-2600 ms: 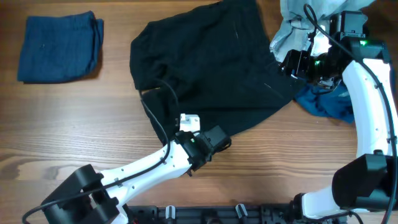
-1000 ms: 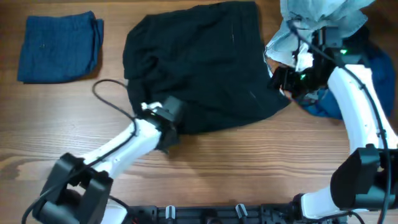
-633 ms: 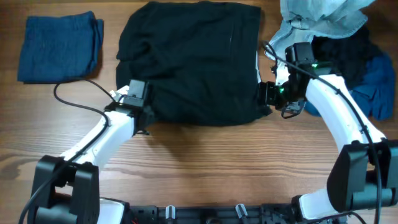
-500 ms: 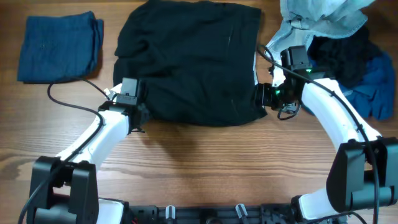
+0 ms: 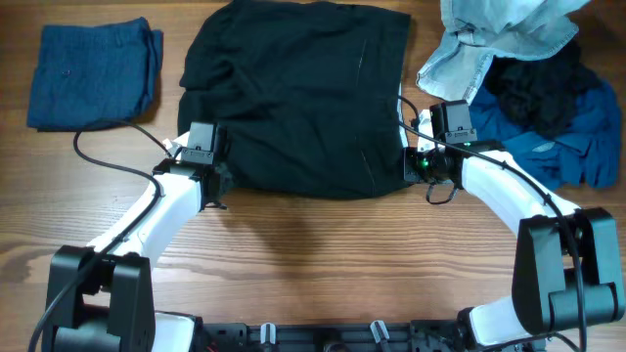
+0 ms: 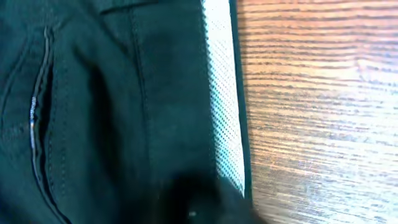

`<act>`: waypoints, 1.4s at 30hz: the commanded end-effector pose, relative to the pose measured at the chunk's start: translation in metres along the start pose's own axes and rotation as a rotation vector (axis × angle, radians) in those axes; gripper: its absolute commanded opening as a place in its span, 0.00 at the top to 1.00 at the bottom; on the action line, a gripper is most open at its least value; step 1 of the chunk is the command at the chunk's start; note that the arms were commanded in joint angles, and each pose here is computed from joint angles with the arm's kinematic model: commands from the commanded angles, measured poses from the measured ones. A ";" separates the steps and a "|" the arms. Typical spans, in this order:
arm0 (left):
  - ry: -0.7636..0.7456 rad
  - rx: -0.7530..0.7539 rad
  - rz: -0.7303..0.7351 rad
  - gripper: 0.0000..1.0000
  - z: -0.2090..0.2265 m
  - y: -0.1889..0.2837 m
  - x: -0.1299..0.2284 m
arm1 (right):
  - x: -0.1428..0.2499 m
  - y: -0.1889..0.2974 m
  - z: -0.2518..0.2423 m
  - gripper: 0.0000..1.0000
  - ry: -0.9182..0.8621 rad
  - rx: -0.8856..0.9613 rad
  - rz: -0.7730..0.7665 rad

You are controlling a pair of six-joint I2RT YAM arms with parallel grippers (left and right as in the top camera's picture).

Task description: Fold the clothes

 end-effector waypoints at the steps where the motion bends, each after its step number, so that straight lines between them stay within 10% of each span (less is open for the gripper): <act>1: -0.013 -0.015 -0.021 0.96 0.005 0.003 -0.003 | 0.003 -0.005 -0.001 0.89 0.006 0.010 0.013; 21: -0.018 -0.031 -0.005 0.96 0.008 0.003 0.001 | 0.016 0.014 -0.034 0.94 -0.319 0.135 0.108; 26: -0.023 -0.046 0.010 0.96 0.011 0.003 0.004 | -0.005 0.046 -0.019 0.24 -0.299 0.072 0.068; 42: -0.029 -0.042 0.062 0.96 0.012 0.003 0.012 | 0.015 0.040 0.007 0.25 -0.362 0.057 0.130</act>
Point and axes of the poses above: each gripper's point midway between its finger pads, its own y axis back along the fingers, its own z axis along the line the jaws close on, x = y × z, the point moved 5 cm from there along y, back along the fingers, and after that the axes turned 4 degrees about y, right-handed, at the moved point
